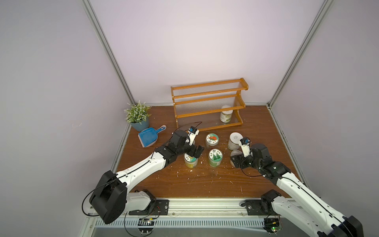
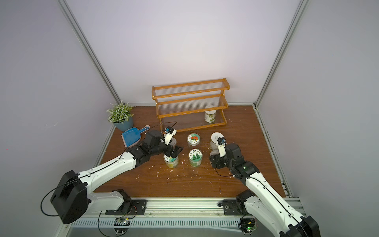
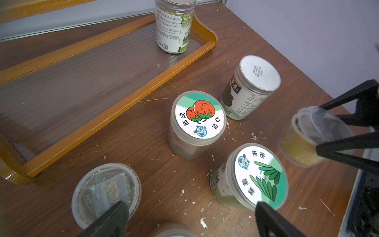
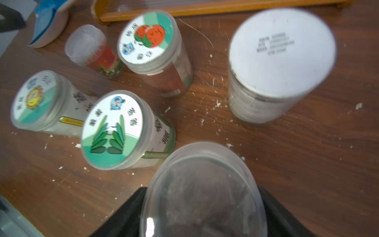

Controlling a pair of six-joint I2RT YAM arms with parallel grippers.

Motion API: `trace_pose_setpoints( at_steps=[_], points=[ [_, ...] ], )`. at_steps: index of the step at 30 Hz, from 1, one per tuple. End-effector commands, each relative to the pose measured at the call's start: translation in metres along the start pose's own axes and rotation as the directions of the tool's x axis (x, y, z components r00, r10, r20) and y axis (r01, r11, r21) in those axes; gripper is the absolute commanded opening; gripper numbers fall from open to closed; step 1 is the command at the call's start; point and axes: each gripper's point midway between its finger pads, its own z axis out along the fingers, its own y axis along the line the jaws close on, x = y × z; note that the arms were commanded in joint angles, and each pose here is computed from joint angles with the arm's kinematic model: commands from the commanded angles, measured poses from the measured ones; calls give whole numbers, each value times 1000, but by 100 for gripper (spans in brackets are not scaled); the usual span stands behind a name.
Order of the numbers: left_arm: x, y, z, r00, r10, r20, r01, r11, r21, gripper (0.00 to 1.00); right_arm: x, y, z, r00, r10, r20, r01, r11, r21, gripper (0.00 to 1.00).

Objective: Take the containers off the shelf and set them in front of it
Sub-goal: Place the container at the center of the board.

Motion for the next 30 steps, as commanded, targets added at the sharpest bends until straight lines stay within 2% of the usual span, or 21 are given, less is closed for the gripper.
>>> trace_pose_setpoints(
  at_steps=[1,10,18,20,22,26,30],
  points=[
    [-4,2,0,1000,-7,12,7,1000,8,100,-17,-12,5,993,54,104,-62,996,69,82],
    [-2,1,2,1000,-11,5,11,1000,17,100,-19,-20,26,988,60,141,-75,991,107,83],
    [-4,1,1,1000,-8,9,8,1000,12,100,-15,-27,39,993,67,100,-83,983,163,85],
    [-3,1,1,1000,-9,7,8,1000,14,100,-15,-28,38,993,72,98,-88,981,170,89],
    [-3,1,1,1000,-7,6,7,1000,15,100,-16,-28,35,993,63,98,-80,980,182,99],
    [-3,0,1,1000,-7,5,7,1000,17,100,-29,-27,17,988,54,142,-80,980,183,99],
    [-4,1,-1,1000,-5,10,5,1000,11,100,-63,-14,-5,980,32,198,-61,987,146,99]
  ],
)
